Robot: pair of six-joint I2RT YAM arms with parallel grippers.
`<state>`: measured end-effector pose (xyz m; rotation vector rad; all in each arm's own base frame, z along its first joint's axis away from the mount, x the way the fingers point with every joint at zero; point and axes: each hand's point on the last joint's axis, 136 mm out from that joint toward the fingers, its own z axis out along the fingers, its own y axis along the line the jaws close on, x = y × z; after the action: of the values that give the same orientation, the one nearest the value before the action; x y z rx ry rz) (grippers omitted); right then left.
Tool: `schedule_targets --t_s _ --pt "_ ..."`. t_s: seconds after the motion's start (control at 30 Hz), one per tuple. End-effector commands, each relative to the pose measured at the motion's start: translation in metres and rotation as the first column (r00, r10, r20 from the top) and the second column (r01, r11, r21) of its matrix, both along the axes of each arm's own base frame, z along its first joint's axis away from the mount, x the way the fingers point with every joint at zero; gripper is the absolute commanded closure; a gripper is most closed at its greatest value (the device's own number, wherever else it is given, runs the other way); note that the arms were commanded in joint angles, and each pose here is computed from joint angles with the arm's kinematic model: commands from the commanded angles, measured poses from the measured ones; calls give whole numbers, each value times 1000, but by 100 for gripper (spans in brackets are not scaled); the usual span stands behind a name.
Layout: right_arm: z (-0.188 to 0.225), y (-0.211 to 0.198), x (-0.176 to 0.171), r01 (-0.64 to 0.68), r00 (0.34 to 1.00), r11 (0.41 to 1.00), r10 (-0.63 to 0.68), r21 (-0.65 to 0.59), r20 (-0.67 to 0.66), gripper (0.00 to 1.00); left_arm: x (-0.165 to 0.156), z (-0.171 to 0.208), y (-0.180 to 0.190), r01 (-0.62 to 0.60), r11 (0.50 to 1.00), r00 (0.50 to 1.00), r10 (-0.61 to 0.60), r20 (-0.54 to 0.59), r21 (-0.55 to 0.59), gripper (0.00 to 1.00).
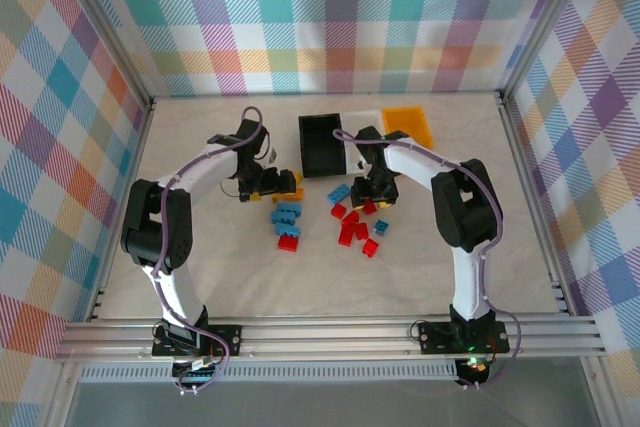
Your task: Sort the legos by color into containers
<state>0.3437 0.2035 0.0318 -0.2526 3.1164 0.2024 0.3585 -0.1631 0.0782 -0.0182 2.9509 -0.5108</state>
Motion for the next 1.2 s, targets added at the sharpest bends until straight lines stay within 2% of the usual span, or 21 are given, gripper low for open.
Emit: schedule_targets --t_s 0.0,0.17,0.37,0.7,1.17 --pt "0 1 10 -13 1000 1000 14 -28 26 46 -3 11 -2 13 1000 1000 -13 14 -11 8" --pt "-6 -5 11 -9 1000 998 10 -66 24 54 0 11 -3 16 1000 1000 -16 17 -11 7" --pt "-11 -10 6 -14 1000 996 15 -88 12 59 -2 9 -3 16 1000 1000 -16 9 -14 7" --pt "2 -8 5 19 999 998 -17 -63 31 71 -5 8 -1 4 1000 1000 -3 16 -10 7" --pt "26 -8 -3 65 996 998 -64 -8 64 72 -11 9 -1 -32 999 999 33 18 -32 6"
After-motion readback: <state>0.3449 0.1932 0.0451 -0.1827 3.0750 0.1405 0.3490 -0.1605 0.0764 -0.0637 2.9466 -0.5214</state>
